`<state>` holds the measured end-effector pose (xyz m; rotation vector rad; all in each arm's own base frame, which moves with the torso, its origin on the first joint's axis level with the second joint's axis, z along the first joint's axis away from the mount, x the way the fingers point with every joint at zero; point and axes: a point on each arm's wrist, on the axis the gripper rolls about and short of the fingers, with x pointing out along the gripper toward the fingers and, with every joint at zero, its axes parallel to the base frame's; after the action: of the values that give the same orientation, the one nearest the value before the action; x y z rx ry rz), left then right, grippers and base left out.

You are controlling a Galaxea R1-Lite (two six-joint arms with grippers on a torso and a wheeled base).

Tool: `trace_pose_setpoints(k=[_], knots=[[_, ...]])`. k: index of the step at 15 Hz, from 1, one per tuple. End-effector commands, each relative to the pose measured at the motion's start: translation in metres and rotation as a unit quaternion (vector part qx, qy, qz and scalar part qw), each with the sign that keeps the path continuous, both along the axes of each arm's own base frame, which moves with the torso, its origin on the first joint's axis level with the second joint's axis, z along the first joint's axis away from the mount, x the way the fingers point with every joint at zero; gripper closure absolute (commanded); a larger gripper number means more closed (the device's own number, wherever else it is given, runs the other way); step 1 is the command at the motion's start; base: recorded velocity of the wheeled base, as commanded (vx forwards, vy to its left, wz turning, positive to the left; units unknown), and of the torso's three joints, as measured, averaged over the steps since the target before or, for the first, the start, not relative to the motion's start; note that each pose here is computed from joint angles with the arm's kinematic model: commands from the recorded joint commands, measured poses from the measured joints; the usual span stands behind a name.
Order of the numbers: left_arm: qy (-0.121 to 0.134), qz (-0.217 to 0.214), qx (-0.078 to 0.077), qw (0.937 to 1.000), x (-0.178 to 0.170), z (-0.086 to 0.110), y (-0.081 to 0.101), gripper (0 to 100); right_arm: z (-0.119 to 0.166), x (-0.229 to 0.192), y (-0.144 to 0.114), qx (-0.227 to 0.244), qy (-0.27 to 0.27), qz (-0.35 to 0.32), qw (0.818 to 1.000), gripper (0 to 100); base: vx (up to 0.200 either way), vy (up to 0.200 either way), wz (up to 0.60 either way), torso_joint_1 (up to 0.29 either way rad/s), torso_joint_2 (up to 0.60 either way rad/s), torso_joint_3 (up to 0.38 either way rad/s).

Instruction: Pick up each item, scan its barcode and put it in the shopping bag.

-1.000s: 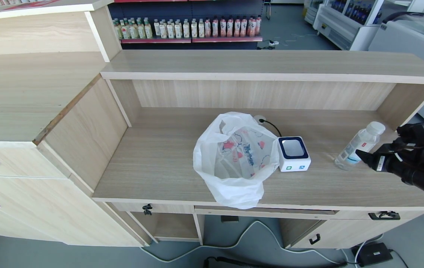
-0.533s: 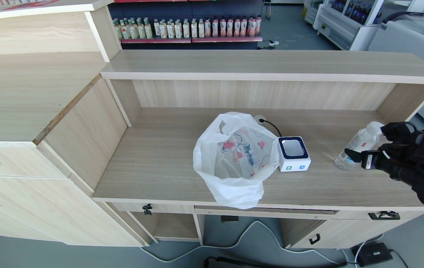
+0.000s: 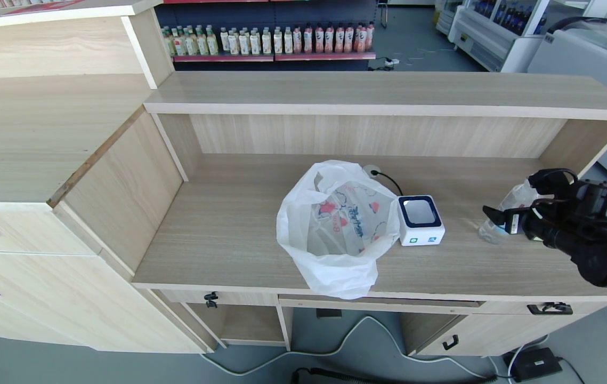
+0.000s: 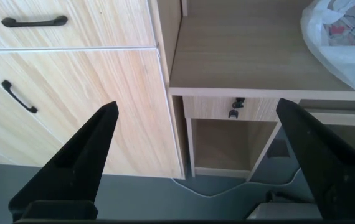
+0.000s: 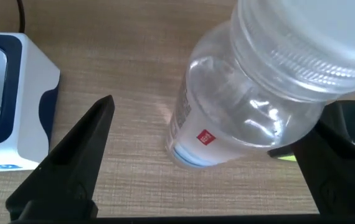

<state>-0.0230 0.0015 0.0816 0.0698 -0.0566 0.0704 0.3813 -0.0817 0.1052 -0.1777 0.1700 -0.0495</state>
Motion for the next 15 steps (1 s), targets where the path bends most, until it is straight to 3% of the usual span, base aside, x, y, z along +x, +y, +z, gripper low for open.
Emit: trace_pose_setpoints(k=[1,15], knots=[[0.0,0.0,0.0,1.0,0.0,0.0,0.0,0,-0.003,0.008,-0.001,-0.007,-0.004,0.002,1.0,0,0.0,0.0,0.0,0.0,0.0,0.0],[0.0,0.0,0.0,1.0,0.0,0.0,0.0,0,-0.01,0.036,0.004,-0.011,-0.019,0.021,1.0,0,0.0,0.0,0.0,0.0,0.0,0.0]])
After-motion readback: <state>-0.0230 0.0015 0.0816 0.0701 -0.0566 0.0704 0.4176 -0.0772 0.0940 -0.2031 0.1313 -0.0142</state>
